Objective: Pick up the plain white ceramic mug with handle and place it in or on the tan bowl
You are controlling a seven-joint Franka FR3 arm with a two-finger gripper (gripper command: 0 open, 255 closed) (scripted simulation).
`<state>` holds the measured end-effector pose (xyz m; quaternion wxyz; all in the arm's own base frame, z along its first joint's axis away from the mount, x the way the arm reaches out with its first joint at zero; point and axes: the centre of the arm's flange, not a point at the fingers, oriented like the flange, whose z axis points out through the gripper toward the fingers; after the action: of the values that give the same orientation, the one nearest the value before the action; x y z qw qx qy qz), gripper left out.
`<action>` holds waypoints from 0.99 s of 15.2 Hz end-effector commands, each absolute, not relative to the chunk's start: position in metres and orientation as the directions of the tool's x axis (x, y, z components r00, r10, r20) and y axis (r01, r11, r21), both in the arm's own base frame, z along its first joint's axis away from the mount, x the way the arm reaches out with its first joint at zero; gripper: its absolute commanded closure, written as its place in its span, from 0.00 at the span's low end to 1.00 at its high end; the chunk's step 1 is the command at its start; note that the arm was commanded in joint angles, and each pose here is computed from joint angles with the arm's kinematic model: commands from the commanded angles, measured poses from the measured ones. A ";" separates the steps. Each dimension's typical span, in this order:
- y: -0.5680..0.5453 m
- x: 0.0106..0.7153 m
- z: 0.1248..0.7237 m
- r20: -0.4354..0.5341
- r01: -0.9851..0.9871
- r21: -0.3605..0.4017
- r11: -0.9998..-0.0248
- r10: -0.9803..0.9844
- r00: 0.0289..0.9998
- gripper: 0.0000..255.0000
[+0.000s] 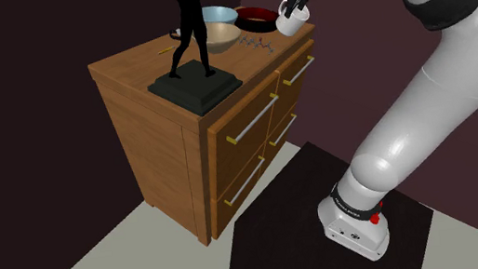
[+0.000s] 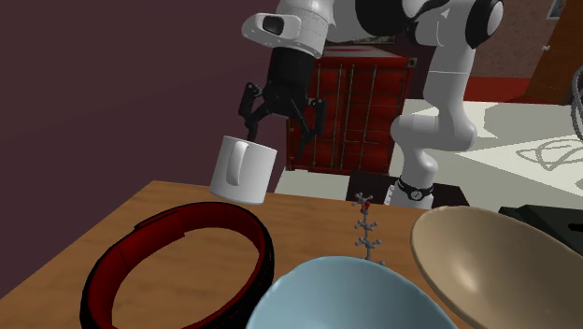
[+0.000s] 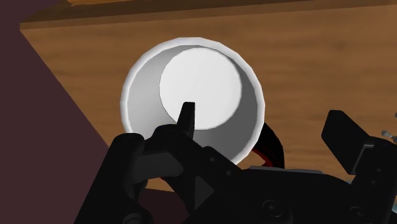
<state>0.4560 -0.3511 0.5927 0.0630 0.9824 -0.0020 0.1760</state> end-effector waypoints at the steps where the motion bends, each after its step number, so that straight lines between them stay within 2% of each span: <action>1: -0.354 0.461 0.580 0.347 -0.026 0.123 -0.992 0.018 0.938 0.00; 9: -0.354 0.461 0.580 0.347 -0.026 0.123 -0.992 0.018 0.938 0.00; 10: -0.354 0.461 0.580 0.347 -0.026 0.123 -0.992 0.018 0.938 1.00; 15: -0.354 0.461 0.580 0.347 -0.026 0.123 -0.992 0.018 0.938 1.00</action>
<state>0.4611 -0.3536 0.5802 0.0632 0.9823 -0.0020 0.1764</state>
